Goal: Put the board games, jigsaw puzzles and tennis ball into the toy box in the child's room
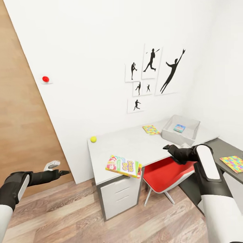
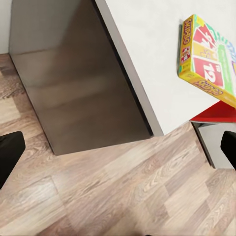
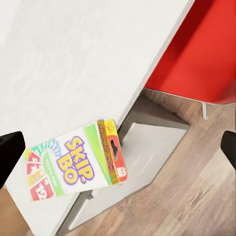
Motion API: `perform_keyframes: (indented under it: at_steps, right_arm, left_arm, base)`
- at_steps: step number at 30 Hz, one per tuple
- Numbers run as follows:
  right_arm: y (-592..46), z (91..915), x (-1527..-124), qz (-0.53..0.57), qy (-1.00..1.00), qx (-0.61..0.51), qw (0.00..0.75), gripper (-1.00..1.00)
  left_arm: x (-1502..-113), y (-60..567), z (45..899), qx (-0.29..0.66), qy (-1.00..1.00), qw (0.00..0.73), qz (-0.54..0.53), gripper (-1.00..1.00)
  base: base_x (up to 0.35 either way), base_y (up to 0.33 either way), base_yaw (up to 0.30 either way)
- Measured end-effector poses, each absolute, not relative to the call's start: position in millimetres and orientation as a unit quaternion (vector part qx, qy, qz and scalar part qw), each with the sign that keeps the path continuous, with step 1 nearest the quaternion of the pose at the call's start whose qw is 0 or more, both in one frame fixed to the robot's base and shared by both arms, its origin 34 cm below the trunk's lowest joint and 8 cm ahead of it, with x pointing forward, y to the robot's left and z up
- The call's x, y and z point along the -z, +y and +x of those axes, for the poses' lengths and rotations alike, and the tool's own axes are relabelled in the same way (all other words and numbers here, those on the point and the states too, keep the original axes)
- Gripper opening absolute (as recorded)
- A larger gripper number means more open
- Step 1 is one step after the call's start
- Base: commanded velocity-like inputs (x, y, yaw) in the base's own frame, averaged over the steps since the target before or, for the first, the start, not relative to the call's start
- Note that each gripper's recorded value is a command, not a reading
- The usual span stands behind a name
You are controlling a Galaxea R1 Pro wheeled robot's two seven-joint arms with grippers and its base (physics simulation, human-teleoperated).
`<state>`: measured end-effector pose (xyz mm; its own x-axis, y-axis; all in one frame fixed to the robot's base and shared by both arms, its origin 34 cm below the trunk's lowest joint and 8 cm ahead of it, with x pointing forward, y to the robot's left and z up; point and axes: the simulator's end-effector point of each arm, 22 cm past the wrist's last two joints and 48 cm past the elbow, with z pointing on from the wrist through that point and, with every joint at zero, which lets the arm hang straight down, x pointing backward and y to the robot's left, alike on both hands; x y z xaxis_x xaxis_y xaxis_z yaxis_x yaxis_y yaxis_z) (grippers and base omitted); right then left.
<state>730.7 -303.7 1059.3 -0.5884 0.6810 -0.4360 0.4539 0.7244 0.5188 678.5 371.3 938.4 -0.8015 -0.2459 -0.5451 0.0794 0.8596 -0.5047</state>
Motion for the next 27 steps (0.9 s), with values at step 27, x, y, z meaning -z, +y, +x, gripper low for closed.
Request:
perform_keyframes:
  at_steps: [27]
  right_arm:
    - [-296.5,699.5,-1003.8,0.321,0.882,-0.198,0.284,1.0]
  left_arm:
    - [-928.5,372.0,677.2,0.26,0.915,0.304,-0.048,1.0]
  base:
    - [-0.009,0.0,-0.034]
